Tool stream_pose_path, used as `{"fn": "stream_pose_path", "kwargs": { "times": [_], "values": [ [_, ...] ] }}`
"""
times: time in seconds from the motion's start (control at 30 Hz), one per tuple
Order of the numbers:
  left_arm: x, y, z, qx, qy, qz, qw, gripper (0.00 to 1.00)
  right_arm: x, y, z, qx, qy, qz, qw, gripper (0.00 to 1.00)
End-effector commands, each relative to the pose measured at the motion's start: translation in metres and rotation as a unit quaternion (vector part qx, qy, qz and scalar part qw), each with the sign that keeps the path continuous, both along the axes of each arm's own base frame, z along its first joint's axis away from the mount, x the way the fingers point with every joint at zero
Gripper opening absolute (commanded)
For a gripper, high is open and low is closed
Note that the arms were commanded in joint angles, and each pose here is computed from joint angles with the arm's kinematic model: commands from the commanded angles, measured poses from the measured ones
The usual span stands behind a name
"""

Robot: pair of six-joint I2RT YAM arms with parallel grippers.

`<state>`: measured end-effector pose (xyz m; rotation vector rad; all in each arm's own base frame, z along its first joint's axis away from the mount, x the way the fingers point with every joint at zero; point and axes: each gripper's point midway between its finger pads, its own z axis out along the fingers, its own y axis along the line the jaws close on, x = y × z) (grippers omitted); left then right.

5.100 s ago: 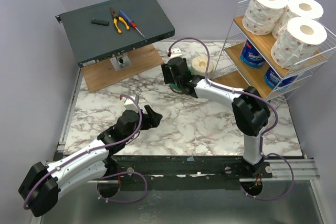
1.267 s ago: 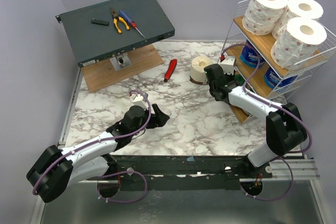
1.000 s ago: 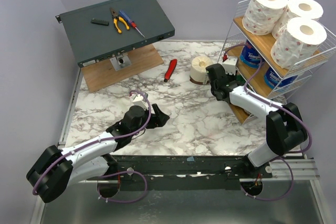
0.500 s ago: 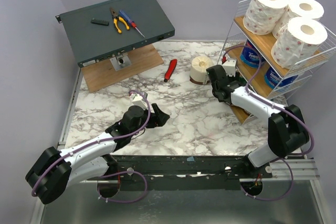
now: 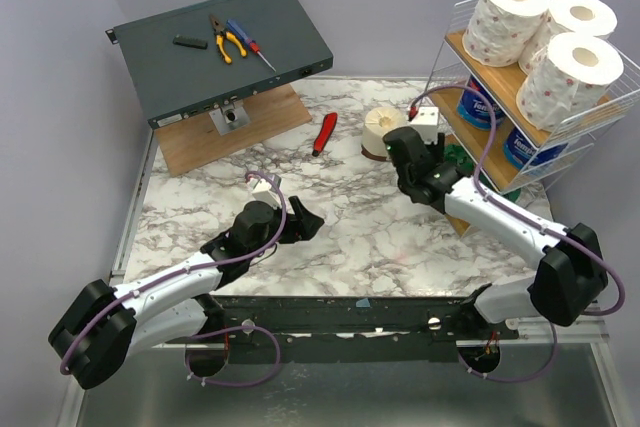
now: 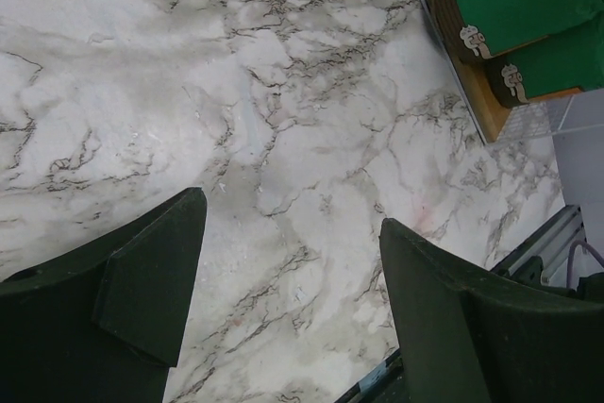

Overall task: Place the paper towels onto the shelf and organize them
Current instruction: Place the paper towel on the shelf, then adjust the paper towel on the shelf.

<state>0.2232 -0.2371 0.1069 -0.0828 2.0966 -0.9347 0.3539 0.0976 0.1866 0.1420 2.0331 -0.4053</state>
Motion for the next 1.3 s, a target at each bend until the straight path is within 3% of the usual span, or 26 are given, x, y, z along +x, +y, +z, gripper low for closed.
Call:
{"fn": "stream_pose_path", "kwargs": {
  "times": [0.0, 0.13, 0.3, 0.5, 0.83, 1.27],
  "values": [
    [0.000, -0.002, 0.001, -0.010, 0.002, -0.002, 1.000, 0.77, -0.013, 0.040, 0.011, -0.026, -0.026, 0.050, 0.998, 0.53],
    [0.000, -0.003, 0.000, -0.008, 0.007, -0.003, 1.000, 0.77, -0.015, 0.048, -0.021, -0.038, 0.001, 0.041, 0.998, 0.34],
    [-0.001, 0.001, -0.001, -0.007, 0.007, 0.003, 1.000, 0.77, -0.011, 0.040, -0.050, -0.058, 0.014, 0.005, 0.998, 0.01],
    [-0.002, 0.002, -0.002, -0.004, 0.007, 0.004, 1.000, 0.77, -0.001, -0.007, -0.090, -0.027, 0.067, -0.076, 0.994, 0.01],
    [0.000, -0.002, -0.003, -0.001, 0.009, -0.004, 1.000, 0.76, -0.009, -0.051, -0.118, -0.022, 0.096, -0.139, 0.985, 0.01],
    [-0.002, -0.001, -0.005, 0.000, 0.006, -0.007, 1.000, 0.77, -0.001, -0.089, -0.118, -0.040, 0.075, -0.223, 0.971, 0.01]
  ]
}}
